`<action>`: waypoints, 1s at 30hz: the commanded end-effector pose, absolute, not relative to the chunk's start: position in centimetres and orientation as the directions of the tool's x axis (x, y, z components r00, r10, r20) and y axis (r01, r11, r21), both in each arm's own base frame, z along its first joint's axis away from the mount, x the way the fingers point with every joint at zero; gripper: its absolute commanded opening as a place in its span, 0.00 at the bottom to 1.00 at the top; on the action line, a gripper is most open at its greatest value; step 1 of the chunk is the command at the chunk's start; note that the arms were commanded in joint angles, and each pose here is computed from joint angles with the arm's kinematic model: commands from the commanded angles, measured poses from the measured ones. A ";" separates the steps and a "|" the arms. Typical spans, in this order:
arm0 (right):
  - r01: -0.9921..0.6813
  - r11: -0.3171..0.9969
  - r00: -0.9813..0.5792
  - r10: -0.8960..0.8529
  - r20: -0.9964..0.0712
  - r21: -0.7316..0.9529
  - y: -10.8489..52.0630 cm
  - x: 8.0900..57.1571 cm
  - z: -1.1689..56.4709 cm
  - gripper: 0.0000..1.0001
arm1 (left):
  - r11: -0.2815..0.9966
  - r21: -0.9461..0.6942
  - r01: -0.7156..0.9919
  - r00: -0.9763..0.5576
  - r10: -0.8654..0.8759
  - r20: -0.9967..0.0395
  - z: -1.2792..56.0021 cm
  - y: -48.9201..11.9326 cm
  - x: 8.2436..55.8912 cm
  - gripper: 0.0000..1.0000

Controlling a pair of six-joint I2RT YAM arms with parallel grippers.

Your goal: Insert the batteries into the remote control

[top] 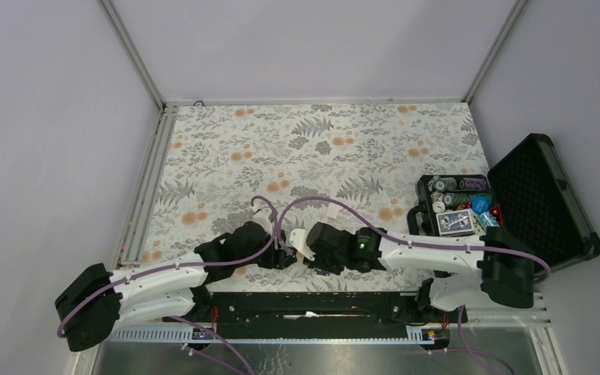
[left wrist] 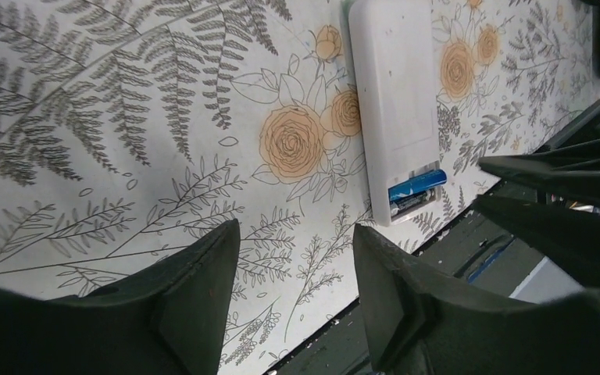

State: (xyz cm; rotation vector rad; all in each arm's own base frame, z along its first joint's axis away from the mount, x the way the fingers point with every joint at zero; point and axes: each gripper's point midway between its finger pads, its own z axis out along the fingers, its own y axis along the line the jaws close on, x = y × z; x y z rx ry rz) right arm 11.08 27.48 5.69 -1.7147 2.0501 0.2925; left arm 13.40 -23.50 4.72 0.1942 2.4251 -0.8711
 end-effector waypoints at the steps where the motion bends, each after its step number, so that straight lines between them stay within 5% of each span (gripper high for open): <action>1: -0.917 0.370 -0.218 -0.777 -0.591 -0.149 27.8 12.4 8.4 0.33 | 0.720 -0.600 0.349 -0.840 -0.044 -0.542 5.7 -25.4 13.4 0.58; 12: -0.669 0.736 -0.576 -0.422 -0.700 0.107 27.3 12.5 10.2 0.35 | 0.641 -0.664 0.386 -0.869 0.012 -0.494 5.7 -27.9 11.8 0.47; 22: -0.550 0.818 -0.659 -0.303 -0.688 0.167 26.0 12.6 8.3 0.30 | 0.641 -0.673 0.369 -0.892 0.042 -0.449 4.2 -29.0 11.3 0.18; 30: -0.486 0.857 -0.692 -0.259 -0.674 0.169 25.4 12.8 7.1 0.29 | 0.647 -0.669 0.366 -0.902 0.068 -0.427 3.2 -29.8 11.1 0.08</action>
